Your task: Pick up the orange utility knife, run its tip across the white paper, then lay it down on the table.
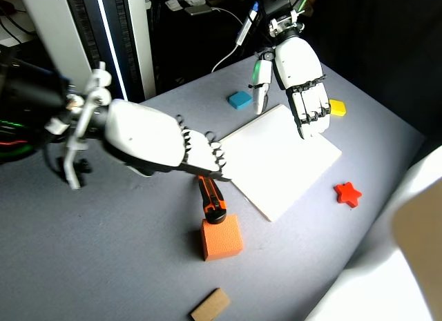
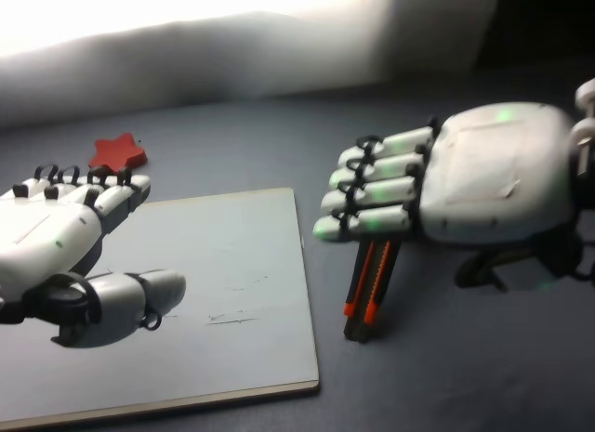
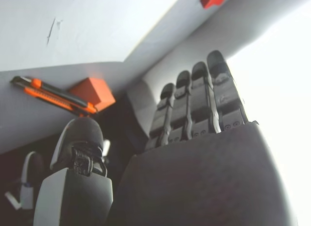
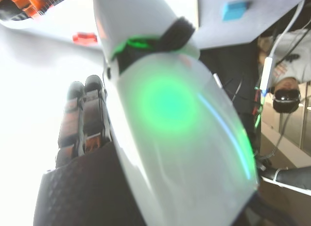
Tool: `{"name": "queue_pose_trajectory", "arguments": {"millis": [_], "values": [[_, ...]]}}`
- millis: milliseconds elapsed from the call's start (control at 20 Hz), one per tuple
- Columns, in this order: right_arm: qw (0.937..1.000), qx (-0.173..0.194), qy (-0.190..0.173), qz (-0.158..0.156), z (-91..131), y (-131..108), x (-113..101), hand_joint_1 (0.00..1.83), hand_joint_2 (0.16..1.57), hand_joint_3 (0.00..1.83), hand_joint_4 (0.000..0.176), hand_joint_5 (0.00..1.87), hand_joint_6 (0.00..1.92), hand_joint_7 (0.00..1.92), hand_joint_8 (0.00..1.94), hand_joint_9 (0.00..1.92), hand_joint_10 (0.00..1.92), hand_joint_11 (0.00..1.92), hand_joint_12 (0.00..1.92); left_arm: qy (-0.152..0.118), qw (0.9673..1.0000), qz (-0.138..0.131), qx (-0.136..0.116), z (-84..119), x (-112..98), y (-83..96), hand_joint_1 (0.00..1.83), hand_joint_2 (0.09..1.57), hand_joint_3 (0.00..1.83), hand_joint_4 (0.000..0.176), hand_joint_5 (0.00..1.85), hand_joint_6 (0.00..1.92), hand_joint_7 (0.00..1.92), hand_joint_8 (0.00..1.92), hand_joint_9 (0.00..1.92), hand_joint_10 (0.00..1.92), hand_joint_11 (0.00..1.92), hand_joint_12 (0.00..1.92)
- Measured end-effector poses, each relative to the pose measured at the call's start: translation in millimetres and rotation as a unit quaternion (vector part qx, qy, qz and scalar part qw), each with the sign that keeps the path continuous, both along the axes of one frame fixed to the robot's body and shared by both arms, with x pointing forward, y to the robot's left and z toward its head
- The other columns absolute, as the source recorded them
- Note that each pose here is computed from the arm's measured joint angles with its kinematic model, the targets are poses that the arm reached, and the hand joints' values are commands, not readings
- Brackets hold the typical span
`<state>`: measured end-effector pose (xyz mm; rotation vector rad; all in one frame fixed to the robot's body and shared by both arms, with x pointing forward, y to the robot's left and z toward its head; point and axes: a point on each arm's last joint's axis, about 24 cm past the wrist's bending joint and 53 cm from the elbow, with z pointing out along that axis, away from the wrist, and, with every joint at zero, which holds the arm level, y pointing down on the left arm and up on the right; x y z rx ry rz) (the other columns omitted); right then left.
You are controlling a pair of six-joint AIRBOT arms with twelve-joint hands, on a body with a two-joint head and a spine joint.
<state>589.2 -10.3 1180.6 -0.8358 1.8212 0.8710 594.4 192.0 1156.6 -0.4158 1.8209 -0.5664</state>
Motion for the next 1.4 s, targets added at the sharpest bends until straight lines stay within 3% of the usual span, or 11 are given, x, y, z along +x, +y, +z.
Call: {"name": "queue_pose_trajectory", "arguments": {"millis": [200, 250, 300, 400, 450, 750, 900, 1100, 1300, 1400], "values": [[0.9998, -0.018, -0.001, -0.004, -19, 7, 11, 1.14, 1.09, 0.0, 0.0, 0.0, 0.0, 0.0, 0.0, 0.0, 0.0, 0.0, 0.0, 0.006, 0.9999, 0.003, -0.008, -3, -1, 1.1, 0.07, 1.31, 0.0, 0.014, 0.0, 0.0, 0.04, 0.0, 0.06, 0.0, 0.0, 0.3], [0.9997, -0.022, -0.002, -0.008, -23, 7, 15, 1.18, 1.08, 0.0, 0.0, 0.0, 0.0, 0.0, 0.0, 0.0, 0.0, 0.0, 0.0, 0.006, 0.9999, 0.004, -0.011, -3, -1, 1.1, 0.07, 1.31, 0.0, 0.012, 0.0, 0.0, 0.01, 0.0, 0.02, 0.0, 0.0, 0.21], [0.9996, -0.026, 0.001, -0.008, -29, 8, 17, 1.18, 1.09, 0.0, 0.0, 0.0, 0.0, 0.0, 0.0, 0.0, 0.0, 0.0, 0.0, 0.007, 0.9999, 0.005, -0.015, -3, -1, 1.3, 0.06, 1.3, 0.0, 0.014, 0.0, 0.0, 0.05, 0.01, 0.07, 0.02, 0.0, 0.31], [0.9995, -0.03, 0.004, -0.007, -35, 11, 21, 1.19, 1.08, 0.0, 0.0, 0.0, 0.0, 0.0, 0.0, 0.0, 0.0, 0.0, 0.0, 0.006, 0.9998, 0.009, -0.019, -3, 0, 3.3, 0.06, 1.3, 0.0, 0.012, 0.0, 0.0, 0.06, 0.01, 0.08, 0.02, 0.0, 0.33], [0.9995, -0.031, 0.004, -0.01, -38, 13, 24, 1.19, 1.08, 0.0, 0.0, 0.0, 0.0, 0.0, 0.0, 0.0, 0.0, 0.0, 0.0, 0.006, 0.9997, 0.011, -0.02, -2, 1, 4.2, 0.06, 1.3, 0.0, 0.005, 0.0, 0.0, 0.06, 0.0, 0.06, 0.01, 0.0, 0.25], [0.9992, -0.032, 0.0, -0.024, -47, 23, 40, 1.16, 1.09, 0.0, 0.0, 0.0, 0.0, 0.0, 0.0, 0.0, 0.0, 0.0, 0.0, 0.003, 0.9997, 0.014, -0.021, -1, 1, 5.5, 0.06, 1.3, 0.0, 0.01, 0.0, 0.0, 0.08, 0.01, 0.05, 0.01, 0.0, 0.16], [0.9994, -0.029, 0.0, -0.017, -50, 37, 39, 1.12, 1.1, 0.0, 0.0, 0.0, 0.0, 0.0, 0.0, 0.0, 0.0, 0.0, 0.0, 0.001, 0.9997, 0.012, -0.019, 0, 1, 4.7, 0.03, 1.31, 0.01, 0.009, 0.0, 0.0, 0.07, 0.0, 0.05, 0.0, 0.0, 0.26], [0.9992, -0.033, -0.013, -0.017, -53, 48, 46, 1.18, 1.09, 0.0, 0.0, 0.0, 0.0, 0.0, 0.0, 0.0, 0.0, 0.0, 0.0, 0.001, 0.9997, 0.012, -0.019, 0, 1, 4.6, 0.07, 1.31, 0.0, 0.014, 0.0, 0.0, 0.07, 0.01, 0.03, 0.0, 0.0, 0.14], [0.9982, -0.042, -0.032, -0.031, -59, 49, 53, 1.16, 1.09, 0.0, 0.0, 0.0, 0.0, 0.0, 0.0, 0.0, 0.0, 0.0, 0.0, 0.001, 0.9998, 0.012, -0.019, 0, 1, 4.5, 0.08, 1.3, 0.0, 0.012, 0.0, 0.0, 0.06, 0.0, 0.02, 0.0, 0.0, 0.14], [0.9977, -0.046, -0.033, -0.037, -65, 49, 54, 1.18, 1.09, 0.0, 0.0, 0.0, 0.0, 0.0, 0.0, 0.0, 0.0, 0.0, 0.0, 0.0, 0.9998, 0.012, -0.019, 0, 1, 4.6, 0.07, 1.3, 0.0, 0.008, 0.0, 0.0, 0.08, 0.0, 0.04, 0.01, 0.0, 0.24]]}}
